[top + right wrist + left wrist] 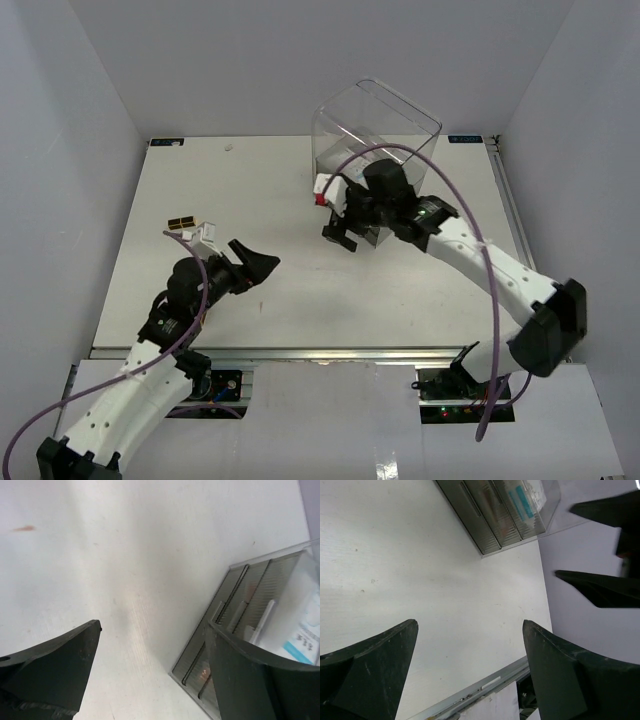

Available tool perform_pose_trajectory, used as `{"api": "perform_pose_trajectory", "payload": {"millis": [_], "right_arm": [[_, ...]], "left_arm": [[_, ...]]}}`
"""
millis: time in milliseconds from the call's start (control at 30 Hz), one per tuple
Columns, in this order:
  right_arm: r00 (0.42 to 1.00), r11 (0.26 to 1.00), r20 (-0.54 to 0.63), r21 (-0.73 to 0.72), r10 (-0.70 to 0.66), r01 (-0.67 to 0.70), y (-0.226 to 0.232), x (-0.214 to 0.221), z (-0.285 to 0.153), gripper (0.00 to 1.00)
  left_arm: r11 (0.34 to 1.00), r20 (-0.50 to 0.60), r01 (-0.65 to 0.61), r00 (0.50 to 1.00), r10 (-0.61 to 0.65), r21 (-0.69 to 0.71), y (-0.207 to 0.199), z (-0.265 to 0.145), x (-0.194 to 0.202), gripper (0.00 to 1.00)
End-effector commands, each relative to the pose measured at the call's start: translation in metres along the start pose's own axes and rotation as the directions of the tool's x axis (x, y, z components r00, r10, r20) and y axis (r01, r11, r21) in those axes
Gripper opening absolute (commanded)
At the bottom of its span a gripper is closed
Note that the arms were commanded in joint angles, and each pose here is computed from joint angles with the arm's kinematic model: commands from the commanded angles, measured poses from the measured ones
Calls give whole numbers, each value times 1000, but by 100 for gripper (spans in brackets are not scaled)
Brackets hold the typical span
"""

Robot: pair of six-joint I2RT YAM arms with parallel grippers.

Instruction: Organize the makeup

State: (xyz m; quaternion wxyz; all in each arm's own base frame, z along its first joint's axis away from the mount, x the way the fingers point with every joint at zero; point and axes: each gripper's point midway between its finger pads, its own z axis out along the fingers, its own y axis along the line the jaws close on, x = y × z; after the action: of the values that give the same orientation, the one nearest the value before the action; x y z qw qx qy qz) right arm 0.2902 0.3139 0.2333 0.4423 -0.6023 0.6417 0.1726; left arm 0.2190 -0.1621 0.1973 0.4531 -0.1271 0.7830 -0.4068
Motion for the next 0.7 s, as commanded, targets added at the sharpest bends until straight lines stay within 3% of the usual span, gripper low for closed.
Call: {"api": "perform_pose_trajectory", "payload": {"millis": [0, 133, 333, 400, 667], "right_arm": [[967, 974, 251, -204, -45, 98, 39, -3, -57, 90], [924, 982, 356, -68, -139, 174, 45, -4, -103, 91], [908, 999, 416, 32, -44, 34, 16, 26, -138, 93], [884, 1000, 468, -9, 11, -8, 18, 29, -148, 94], [876, 990, 469, 23, 111, -138, 1, 74, -155, 99]], "left_arm": [[986, -40, 54, 998, -48, 161, -27, 31, 2, 92], [975, -84, 68, 995, -51, 210, -37, 67, 2, 82], [975, -170, 93, 984, -59, 200, -30, 139, 16, 72], [974, -198, 118, 977, -79, 194, -24, 161, 24, 67], [967, -225, 160, 968, -114, 197, -21, 242, 32, 59]]}}
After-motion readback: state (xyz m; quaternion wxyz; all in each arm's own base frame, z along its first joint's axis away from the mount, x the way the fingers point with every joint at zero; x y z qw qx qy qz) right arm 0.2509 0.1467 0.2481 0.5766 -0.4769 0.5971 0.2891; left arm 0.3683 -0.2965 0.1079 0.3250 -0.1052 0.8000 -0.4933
